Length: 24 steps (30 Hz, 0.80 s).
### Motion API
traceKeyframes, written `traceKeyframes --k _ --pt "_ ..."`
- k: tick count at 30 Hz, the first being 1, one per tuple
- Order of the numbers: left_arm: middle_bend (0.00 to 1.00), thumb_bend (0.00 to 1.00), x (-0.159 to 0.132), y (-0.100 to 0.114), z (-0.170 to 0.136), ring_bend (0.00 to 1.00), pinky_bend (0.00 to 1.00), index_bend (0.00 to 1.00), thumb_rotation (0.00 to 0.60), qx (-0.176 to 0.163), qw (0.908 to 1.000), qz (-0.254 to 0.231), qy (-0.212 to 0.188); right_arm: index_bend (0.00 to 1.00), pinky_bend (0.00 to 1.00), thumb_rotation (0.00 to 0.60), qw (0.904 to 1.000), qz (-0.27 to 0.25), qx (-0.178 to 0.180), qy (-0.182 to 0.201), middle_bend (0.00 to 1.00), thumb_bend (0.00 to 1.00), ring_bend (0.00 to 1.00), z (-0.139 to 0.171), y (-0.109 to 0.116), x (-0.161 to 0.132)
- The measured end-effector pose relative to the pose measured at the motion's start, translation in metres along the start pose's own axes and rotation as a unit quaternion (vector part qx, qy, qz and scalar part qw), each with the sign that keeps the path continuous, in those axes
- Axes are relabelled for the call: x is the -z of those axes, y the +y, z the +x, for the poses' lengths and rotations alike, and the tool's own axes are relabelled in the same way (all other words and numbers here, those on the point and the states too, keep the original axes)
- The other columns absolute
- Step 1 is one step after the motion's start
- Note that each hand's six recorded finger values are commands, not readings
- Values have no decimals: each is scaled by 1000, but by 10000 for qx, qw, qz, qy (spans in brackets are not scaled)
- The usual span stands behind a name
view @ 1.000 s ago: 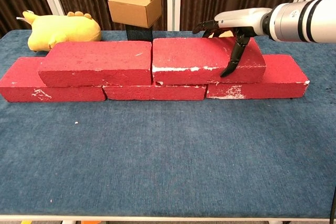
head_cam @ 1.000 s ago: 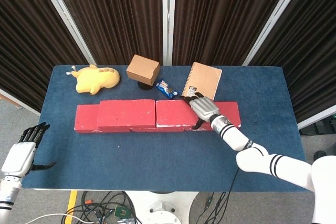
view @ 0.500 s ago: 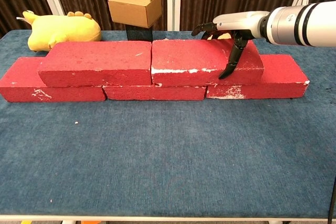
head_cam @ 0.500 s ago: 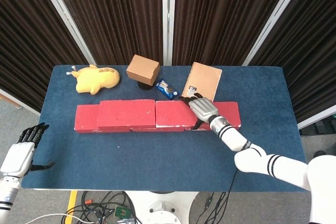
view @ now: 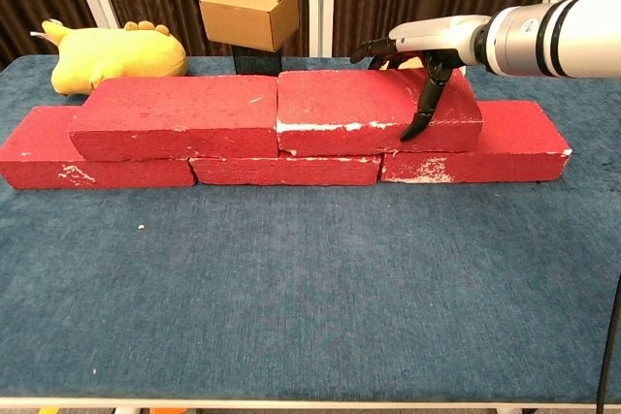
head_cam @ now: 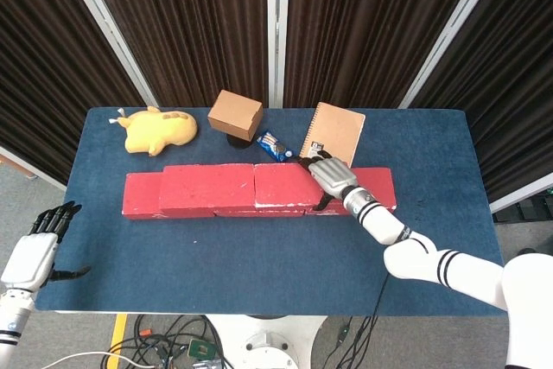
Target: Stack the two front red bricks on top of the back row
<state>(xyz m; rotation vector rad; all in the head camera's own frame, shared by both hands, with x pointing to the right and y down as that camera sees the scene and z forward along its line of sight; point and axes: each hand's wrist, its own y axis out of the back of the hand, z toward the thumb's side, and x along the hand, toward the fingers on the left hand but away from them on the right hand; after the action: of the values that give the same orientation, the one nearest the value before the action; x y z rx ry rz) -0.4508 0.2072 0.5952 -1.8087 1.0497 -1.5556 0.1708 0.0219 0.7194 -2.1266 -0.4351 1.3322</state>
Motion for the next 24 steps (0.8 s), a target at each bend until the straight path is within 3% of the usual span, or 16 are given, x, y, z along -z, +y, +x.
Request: traceKeyframes --k 24 --pt "0 0 3 -1 0 0 0 0 600 37 10000 -13 32 0 0 600 10000 -25 -54 -2 236 51 180 -4 -4 0"
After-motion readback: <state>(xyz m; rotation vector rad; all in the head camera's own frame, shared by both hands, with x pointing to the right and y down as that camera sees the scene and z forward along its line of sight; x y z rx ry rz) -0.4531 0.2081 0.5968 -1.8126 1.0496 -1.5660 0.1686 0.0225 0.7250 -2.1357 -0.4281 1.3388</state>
